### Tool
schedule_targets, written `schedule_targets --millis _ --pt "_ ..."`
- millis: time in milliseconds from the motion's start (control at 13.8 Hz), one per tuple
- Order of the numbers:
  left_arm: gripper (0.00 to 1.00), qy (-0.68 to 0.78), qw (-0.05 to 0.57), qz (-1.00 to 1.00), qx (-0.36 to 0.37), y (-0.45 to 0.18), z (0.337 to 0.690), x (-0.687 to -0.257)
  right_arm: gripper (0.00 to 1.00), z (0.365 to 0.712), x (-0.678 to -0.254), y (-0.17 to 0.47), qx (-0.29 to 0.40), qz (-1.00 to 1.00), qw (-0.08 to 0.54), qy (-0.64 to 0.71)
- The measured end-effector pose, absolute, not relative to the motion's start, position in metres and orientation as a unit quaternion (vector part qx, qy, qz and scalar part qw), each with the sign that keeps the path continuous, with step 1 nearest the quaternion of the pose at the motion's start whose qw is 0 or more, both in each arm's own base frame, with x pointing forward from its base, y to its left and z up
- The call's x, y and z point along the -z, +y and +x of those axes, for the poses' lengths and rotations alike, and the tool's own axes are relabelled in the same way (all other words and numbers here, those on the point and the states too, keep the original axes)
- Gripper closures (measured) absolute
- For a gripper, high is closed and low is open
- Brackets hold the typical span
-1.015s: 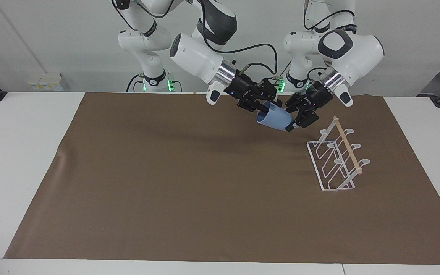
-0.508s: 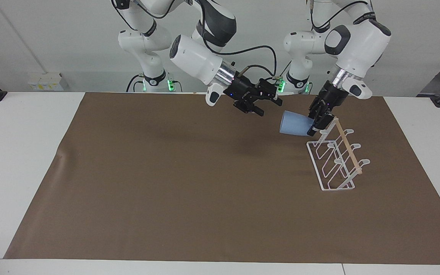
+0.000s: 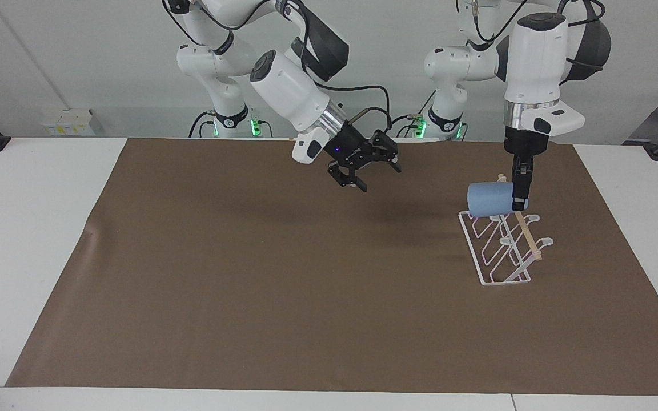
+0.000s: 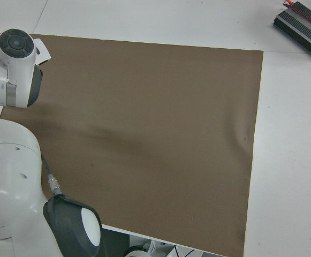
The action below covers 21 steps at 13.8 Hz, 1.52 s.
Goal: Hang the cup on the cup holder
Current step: 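Grasp the cup with the left gripper while the right gripper releases, then move the cup over the rack while the right gripper withdraws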
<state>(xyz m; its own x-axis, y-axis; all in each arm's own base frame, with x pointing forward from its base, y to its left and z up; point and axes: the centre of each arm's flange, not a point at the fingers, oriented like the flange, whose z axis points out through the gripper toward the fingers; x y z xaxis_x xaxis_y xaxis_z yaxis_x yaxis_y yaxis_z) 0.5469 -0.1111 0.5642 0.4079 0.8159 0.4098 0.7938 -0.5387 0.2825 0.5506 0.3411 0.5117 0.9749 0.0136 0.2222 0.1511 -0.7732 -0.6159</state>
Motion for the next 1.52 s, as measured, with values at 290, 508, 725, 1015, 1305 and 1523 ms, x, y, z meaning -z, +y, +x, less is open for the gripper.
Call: schedule_targets --millis 290,508,725,1015,1305,1523 --pt "0.3 0.432 -0.036 0.842 -0.322 -0.096 0.561 -0.555 0.0 0.569 -0.507 0.292 0.123 -0.943 0.258 -0.168" --pt "0.3 0.416 -0.084 0.829 -0.365 -0.095 0.576 -0.526 0.0 0.568 -0.52 0.257 0.108 -0.948 0.201 -0.222" --pt "0.3 0.409 -0.096 0.827 -0.373 -0.104 0.582 -0.51 0.0 0.554 -0.549 0.231 0.089 -0.95 0.174 -0.244" --pt "0.3 0.395 -0.11 0.831 -0.376 -0.127 0.576 -0.51 0.0 0.525 -0.593 0.206 0.077 -0.964 0.096 -0.236" --pt "0.3 0.372 -0.133 0.83 -0.394 -0.13 0.575 -0.508 0.0 0.505 -0.618 0.143 0.037 -0.991 0.029 -0.128" --pt "0.3 0.37 -0.138 0.83 -0.393 -0.13 0.575 -0.501 0.0 0.511 -0.614 0.071 0.016 -0.997 0.009 -0.072"
